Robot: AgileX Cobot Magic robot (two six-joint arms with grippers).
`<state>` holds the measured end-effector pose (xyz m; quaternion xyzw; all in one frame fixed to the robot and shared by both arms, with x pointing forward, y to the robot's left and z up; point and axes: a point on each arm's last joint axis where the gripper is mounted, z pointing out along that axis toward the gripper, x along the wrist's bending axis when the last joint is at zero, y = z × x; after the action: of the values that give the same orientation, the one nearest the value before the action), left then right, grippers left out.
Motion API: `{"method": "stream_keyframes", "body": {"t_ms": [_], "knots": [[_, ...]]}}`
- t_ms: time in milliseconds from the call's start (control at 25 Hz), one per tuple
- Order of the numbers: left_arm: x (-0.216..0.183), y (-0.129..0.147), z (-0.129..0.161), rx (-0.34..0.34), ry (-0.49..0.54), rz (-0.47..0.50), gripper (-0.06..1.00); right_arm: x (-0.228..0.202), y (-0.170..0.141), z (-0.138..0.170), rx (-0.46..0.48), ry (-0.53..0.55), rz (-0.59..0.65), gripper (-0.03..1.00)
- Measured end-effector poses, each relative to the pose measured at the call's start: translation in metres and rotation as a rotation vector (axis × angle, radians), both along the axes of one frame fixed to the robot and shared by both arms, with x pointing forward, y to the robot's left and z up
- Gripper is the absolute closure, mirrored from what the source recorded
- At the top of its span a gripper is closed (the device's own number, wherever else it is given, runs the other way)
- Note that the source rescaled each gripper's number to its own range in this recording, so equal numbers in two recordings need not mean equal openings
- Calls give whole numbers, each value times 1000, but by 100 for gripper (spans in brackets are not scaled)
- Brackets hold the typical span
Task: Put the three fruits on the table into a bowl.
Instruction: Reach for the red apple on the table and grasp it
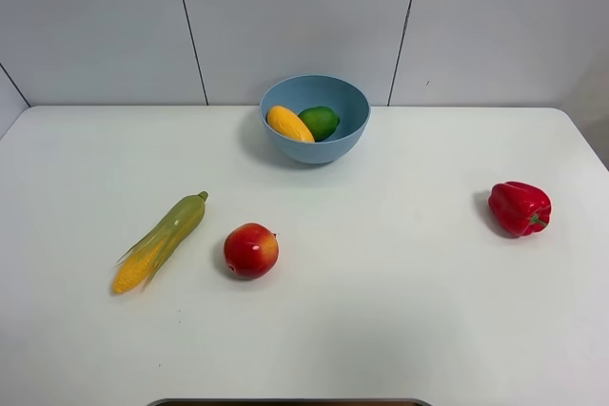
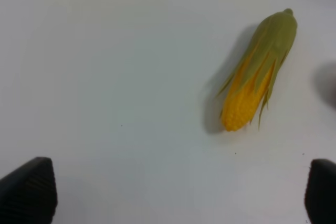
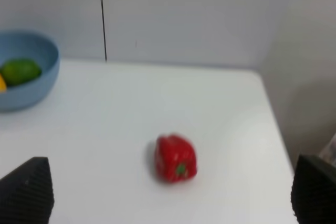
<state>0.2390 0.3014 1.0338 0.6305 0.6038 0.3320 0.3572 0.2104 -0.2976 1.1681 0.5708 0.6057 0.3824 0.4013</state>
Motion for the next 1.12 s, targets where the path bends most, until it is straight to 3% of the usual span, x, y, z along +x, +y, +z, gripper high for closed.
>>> {"method": "stream_keyframes", "body": {"t_ms": [200,480,1120], "knots": [[0,0,0,0,0,0,-6,-1,1,-41,9,38,8,5],[0,0,0,0,0,0,-6,-7,1,-75,22,15,7,5],[0,0,0,-1,0,0,-6,13,1,-100,18,44,0,5]]}}
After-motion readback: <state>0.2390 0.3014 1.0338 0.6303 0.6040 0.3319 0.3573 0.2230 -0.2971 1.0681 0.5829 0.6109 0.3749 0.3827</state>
